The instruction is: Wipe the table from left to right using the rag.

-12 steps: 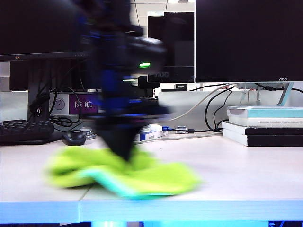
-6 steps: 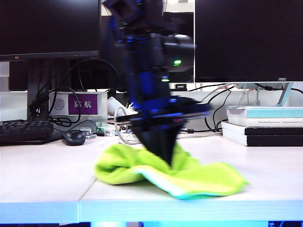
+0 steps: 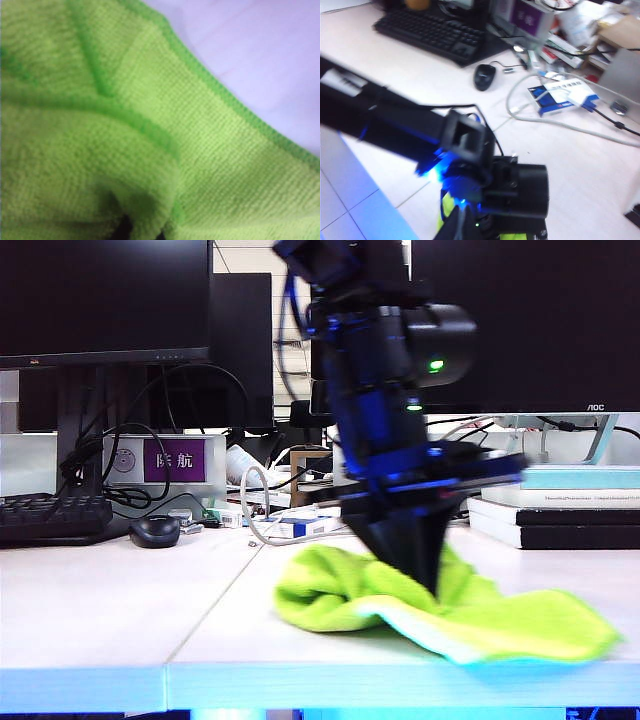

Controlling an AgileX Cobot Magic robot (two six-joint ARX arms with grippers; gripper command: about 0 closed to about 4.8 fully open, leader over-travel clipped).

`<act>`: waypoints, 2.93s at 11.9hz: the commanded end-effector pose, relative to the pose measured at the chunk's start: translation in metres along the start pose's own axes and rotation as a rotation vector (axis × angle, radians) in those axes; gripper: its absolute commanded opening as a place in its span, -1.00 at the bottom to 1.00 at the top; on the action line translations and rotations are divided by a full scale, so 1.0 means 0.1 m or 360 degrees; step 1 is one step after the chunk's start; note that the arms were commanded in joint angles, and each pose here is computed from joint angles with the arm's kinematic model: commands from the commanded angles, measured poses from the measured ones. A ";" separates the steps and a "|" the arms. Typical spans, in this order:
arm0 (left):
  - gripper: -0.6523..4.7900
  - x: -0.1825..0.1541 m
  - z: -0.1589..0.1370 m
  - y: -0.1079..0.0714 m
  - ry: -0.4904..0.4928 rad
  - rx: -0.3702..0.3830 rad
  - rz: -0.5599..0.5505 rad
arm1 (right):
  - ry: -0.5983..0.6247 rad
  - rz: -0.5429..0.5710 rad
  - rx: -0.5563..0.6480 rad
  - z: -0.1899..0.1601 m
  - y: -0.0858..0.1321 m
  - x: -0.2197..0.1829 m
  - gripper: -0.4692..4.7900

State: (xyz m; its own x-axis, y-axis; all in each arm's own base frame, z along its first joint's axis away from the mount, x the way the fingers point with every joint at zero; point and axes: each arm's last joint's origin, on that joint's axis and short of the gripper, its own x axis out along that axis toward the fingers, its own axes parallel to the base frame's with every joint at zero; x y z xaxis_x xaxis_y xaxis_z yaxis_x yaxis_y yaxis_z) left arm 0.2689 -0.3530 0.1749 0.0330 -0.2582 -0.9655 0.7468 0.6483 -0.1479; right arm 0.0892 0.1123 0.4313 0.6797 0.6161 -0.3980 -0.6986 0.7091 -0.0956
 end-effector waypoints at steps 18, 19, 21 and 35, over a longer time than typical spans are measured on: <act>-0.78 0.55 0.61 -0.87 -0.0277 0.0168 -0.0301 | -0.0029 -0.0012 0.0005 0.02 -0.01 -0.02 -0.83; -0.78 0.55 0.62 -0.87 -0.0295 0.0169 -0.0313 | -0.0029 -0.0012 0.0005 0.02 -0.01 -0.02 -0.83; -0.78 0.57 0.62 -0.91 -0.0319 0.0184 -0.0323 | -0.0029 -0.0012 0.0005 0.02 -0.01 -0.02 -0.83; -0.78 0.74 0.79 -1.12 -0.0631 0.0100 -0.0504 | -0.0029 -0.0011 0.0006 0.02 -0.01 -0.02 -0.83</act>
State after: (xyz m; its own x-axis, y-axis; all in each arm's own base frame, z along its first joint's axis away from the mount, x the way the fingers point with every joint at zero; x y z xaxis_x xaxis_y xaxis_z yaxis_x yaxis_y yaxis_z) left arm 0.2441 -0.4993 0.1470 0.0564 -0.7120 -0.6999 0.8051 0.4470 -0.3898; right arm 0.0891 0.1108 0.4316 0.6840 0.6125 -0.3963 -0.6942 0.7134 -0.0954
